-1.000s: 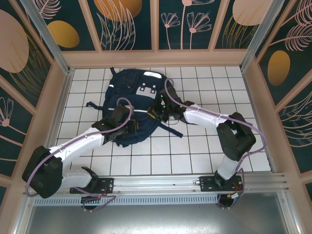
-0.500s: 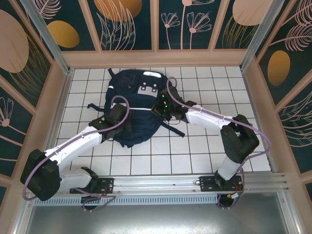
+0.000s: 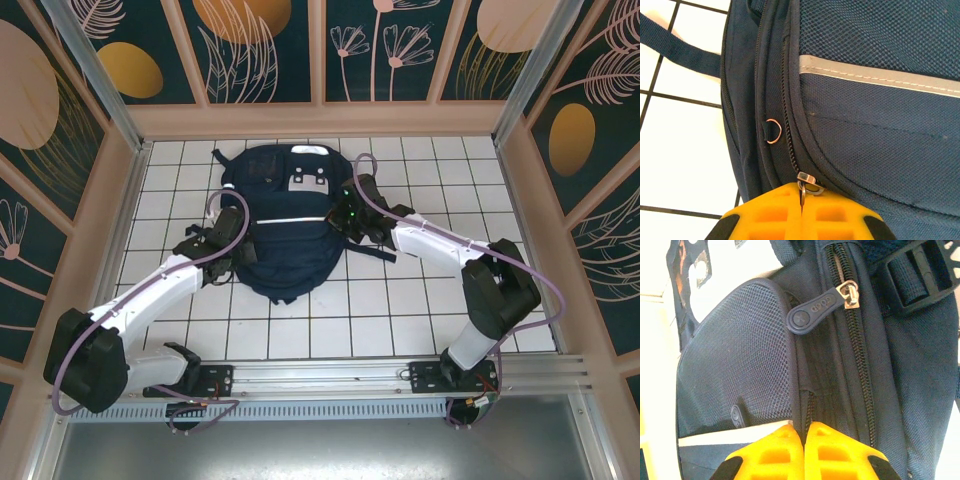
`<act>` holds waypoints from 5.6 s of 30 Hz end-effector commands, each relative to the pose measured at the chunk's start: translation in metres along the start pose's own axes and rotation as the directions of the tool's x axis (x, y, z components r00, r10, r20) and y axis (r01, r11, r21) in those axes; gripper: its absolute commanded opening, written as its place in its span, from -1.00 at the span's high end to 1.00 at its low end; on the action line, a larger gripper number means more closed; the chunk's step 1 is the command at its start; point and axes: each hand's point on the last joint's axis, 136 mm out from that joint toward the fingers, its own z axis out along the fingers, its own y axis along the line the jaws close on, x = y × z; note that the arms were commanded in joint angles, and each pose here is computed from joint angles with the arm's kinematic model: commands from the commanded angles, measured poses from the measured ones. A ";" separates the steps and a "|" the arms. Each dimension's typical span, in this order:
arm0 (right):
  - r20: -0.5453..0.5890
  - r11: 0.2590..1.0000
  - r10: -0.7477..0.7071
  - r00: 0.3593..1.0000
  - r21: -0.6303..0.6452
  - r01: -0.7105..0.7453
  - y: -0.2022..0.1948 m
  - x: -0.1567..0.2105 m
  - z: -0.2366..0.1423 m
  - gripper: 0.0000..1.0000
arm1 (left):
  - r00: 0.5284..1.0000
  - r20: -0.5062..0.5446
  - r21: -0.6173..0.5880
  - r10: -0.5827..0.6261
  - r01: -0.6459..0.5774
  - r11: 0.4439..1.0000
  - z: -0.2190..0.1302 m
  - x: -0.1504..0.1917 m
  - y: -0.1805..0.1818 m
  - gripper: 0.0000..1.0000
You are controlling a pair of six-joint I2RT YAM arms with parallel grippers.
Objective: Pack the student bag
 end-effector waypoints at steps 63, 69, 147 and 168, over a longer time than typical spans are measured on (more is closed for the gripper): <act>0.034 0.950 0.204 0.978 -0.249 -0.189 0.029 -0.017 -0.042 0.12 | 0.930 -0.016 0.332 0.366 -0.340 0.880 -0.015 0.002 -0.073 1.00; -0.025 0.912 0.306 0.952 -0.280 -0.300 0.024 -0.010 -0.027 0.46 | 0.930 -0.011 0.346 0.368 -0.342 0.874 -0.013 0.002 -0.076 1.00; 0.183 0.881 0.048 0.982 0.455 -0.128 -0.214 -0.091 -0.078 -0.89 | 0.960 0.246 0.287 0.136 -0.206 0.935 -0.048 -0.080 -0.084 -0.97; 0.065 0.819 0.029 0.997 0.571 -0.061 -0.248 -0.093 -0.058 -0.97 | 0.969 0.209 0.342 0.133 -0.200 0.918 -0.037 -0.073 -0.098 -0.97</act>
